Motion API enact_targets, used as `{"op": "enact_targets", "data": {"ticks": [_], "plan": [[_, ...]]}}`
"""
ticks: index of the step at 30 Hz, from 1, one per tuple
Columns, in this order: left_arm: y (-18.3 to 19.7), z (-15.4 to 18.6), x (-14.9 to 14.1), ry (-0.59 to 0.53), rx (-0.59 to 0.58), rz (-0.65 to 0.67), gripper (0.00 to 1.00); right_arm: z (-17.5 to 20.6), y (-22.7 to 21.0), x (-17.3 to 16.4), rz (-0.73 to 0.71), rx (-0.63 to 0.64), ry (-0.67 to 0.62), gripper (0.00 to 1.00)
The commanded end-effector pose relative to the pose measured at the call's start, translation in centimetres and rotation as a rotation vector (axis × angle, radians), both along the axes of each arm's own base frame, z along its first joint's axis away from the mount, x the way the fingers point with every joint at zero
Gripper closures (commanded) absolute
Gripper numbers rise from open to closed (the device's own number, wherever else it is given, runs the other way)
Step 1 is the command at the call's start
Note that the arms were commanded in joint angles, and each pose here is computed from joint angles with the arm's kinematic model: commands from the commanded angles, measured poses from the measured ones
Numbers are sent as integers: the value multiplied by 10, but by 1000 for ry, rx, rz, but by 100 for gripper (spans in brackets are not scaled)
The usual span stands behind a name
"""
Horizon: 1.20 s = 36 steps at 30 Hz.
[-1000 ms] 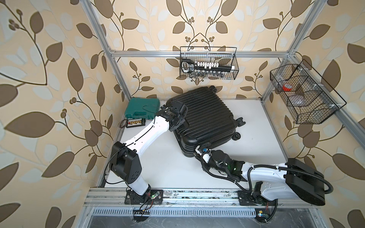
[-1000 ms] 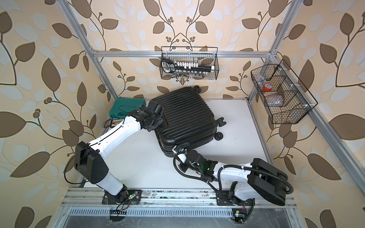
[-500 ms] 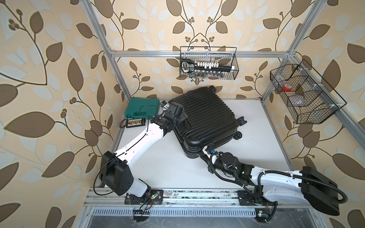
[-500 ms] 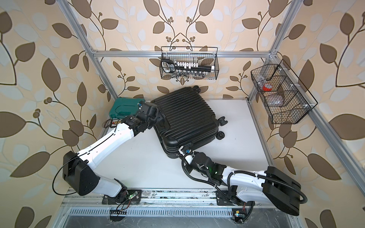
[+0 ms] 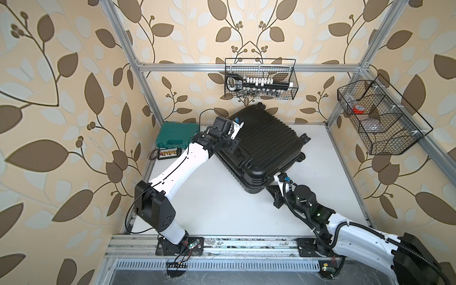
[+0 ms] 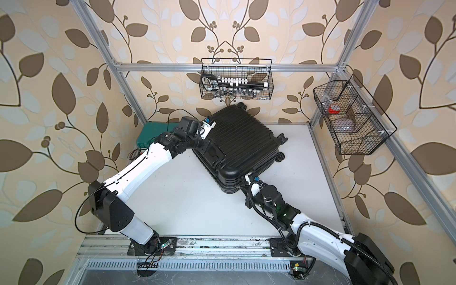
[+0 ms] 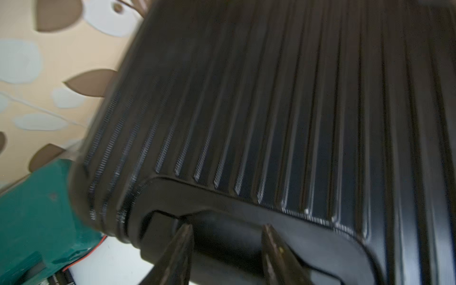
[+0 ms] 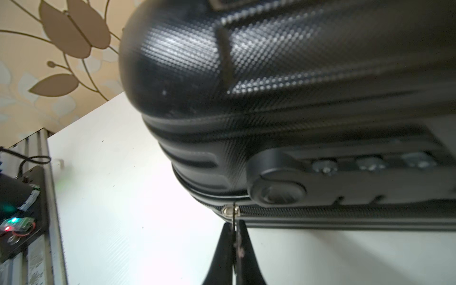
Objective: Close the suitcase zippers
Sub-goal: Adjust the suitcase at the center of the board.
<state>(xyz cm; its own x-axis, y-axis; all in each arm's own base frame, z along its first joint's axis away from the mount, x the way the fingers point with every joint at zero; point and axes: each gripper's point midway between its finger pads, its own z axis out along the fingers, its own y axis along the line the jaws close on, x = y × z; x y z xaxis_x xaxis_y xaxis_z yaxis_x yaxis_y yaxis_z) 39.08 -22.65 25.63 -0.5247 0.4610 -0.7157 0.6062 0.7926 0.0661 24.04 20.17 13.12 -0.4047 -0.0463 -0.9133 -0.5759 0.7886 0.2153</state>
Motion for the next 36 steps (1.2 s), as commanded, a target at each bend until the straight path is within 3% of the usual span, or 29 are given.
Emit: {"op": "enact_targets", "data": {"ticks": [1,5,10,13,15,20,26,36], "plan": [[0,3,-24,31,37,-210,60,3,-22,15,-107,20,9,100],[1,0,-23,11,62,-279,63,5,-29,19,-117,29,15,100],[-3,-8,-26,-42,138,-435,45,3,-34,22,-127,27,22,100],[-6,-12,-38,-39,169,-623,32,4,-36,23,-128,29,24,100],[-6,-13,-34,-28,178,-654,29,3,-36,22,-127,30,25,100],[-4,-25,-31,29,234,-789,30,5,-38,22,-128,37,22,100],[-1,-44,-47,75,291,-1001,32,8,-39,21,-129,45,18,100],[-20,-73,-40,75,390,-1071,35,7,-40,21,-129,36,19,100]]}}
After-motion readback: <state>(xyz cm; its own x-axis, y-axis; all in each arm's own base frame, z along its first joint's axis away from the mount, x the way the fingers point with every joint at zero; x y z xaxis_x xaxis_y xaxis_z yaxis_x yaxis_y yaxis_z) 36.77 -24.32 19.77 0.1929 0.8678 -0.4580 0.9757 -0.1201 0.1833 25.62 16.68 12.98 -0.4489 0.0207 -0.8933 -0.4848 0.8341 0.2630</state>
